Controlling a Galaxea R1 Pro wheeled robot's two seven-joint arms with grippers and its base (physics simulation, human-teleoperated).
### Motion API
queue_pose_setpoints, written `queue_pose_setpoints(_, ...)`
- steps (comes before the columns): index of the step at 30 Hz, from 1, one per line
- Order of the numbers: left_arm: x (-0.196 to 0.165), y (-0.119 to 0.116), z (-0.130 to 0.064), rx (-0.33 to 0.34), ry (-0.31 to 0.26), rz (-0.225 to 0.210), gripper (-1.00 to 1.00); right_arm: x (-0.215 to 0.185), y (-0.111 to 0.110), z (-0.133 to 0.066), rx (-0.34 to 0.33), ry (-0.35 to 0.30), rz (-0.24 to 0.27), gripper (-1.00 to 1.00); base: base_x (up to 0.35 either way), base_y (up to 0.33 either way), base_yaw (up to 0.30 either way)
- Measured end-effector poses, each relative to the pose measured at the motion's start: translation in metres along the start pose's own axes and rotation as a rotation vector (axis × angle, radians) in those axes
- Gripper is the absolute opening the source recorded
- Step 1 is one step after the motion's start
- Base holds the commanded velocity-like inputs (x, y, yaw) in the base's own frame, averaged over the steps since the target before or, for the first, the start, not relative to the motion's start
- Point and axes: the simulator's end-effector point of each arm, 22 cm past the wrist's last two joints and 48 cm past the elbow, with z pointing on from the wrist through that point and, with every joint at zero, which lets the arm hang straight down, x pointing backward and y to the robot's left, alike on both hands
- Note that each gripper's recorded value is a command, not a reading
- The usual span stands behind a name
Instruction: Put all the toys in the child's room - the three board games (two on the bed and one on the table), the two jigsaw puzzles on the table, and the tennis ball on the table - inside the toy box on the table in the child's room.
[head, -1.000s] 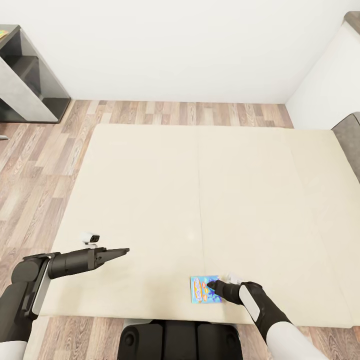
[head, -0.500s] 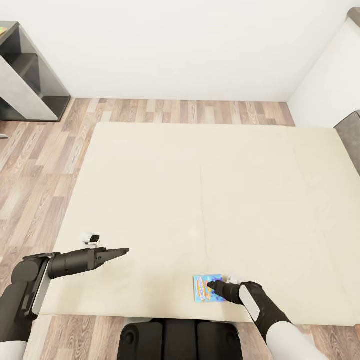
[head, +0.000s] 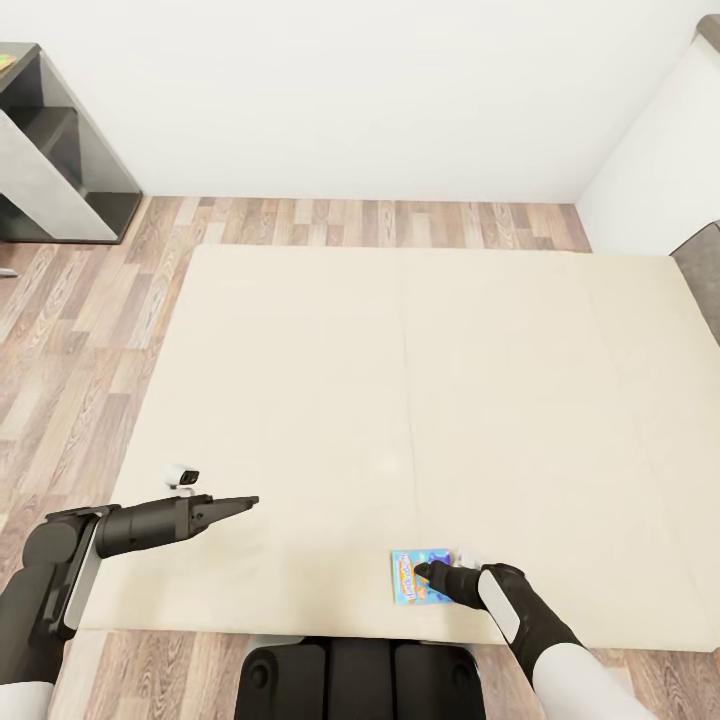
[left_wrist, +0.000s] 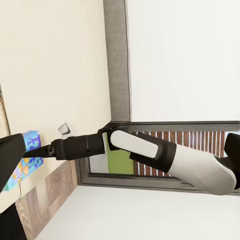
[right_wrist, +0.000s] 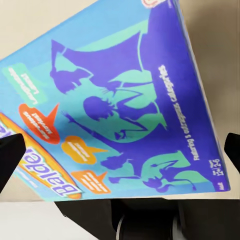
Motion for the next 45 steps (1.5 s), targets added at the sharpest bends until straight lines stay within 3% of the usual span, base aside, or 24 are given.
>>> queue_pose_setpoints(45,-0.0003,0.0000,-0.0003,0.000,-0.001,0.000,1.00,-0.0002,0.0001,0.0000,0.000,0.000,0.000,1.00,0.000,0.014,0.000)
